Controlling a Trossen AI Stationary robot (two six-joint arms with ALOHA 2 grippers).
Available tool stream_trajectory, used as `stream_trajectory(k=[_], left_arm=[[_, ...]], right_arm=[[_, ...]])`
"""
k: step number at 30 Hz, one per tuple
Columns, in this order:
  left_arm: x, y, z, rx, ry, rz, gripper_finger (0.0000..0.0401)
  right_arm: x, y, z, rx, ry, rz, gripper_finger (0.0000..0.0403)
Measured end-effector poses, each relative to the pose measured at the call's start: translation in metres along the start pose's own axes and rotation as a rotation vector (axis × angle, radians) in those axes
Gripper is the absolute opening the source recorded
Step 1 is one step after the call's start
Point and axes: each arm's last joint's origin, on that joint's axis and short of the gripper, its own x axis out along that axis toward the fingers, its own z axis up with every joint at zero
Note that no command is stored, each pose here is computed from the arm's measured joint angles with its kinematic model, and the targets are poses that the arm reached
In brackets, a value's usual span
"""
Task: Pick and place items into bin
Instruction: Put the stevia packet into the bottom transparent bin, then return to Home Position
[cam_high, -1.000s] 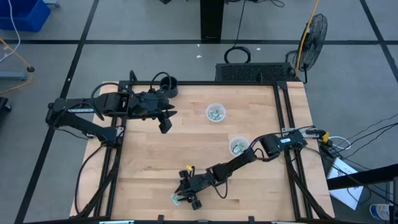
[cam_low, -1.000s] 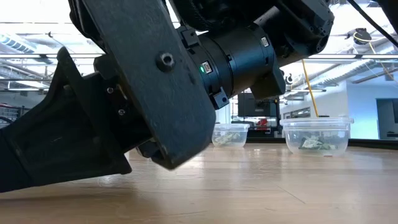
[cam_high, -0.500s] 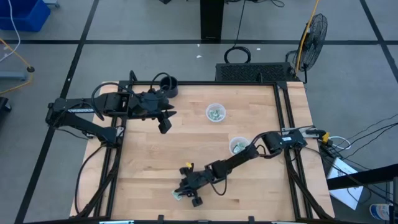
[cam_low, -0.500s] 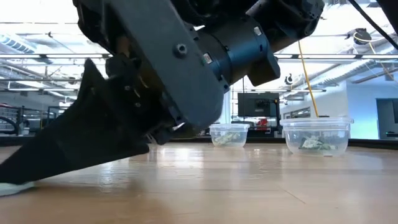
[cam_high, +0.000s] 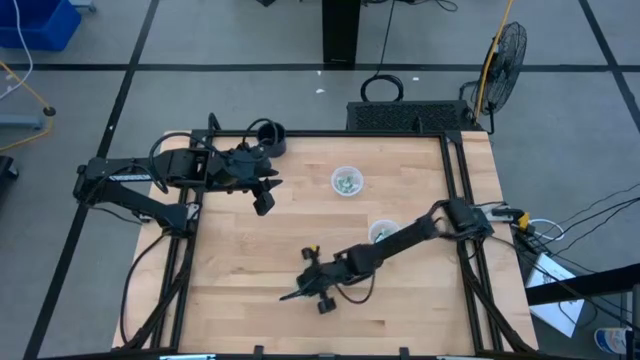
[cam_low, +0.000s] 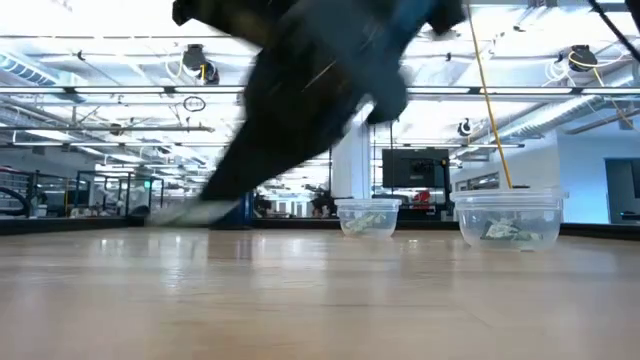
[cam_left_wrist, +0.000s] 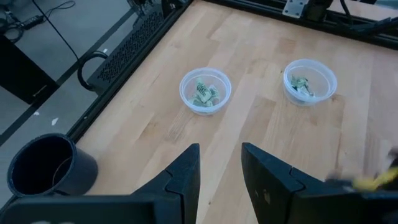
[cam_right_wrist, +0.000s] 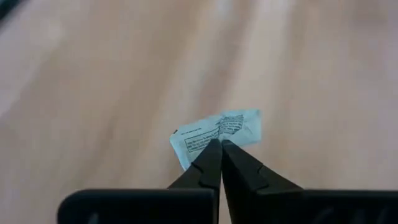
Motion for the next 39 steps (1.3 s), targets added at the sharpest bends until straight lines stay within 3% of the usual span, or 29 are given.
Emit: stream_trajectory(k=[7,12,16,22,27,32,39], left_arm=[[0.0,0.0,0.0,0.0,0.0,0.001,0.0124],[0.0,0.0,0.0,0.0,0.0,0.001,0.0124],[0.0,0.0,0.0,0.0,0.0,0.001,0.0124],[0.0,0.0,0.0,-0.001,-0.001,0.001,0.0124],[0.0,0.0,0.0,-0.04,-0.005,-0.001,0.0124],[0.0,-0.001,0.002,-0.058,-0.024,-0.008,0.0124],[-0.001,-0.002,0.001,-0.057,0.003,-0.061,0.0124]], right_arm=[[-0.1,-0.016,-0.009,0.047,0.345,-0.252,0.0001],[-0.169,-0.026,-0.046,0.314,0.509,-0.349,0.0],[-0.199,-0.028,-0.086,0.426,0.482,-0.404,0.0],[-0.207,-0.026,-0.133,0.46,0.315,-0.36,0.0002],[-0.205,-0.027,-0.161,0.5,0.286,-0.339,0.0021],[-0.203,-0.027,-0.17,0.481,0.286,-0.336,0.0055],[-0.211,-0.029,-0.155,0.454,0.179,-0.311,0.0104]])
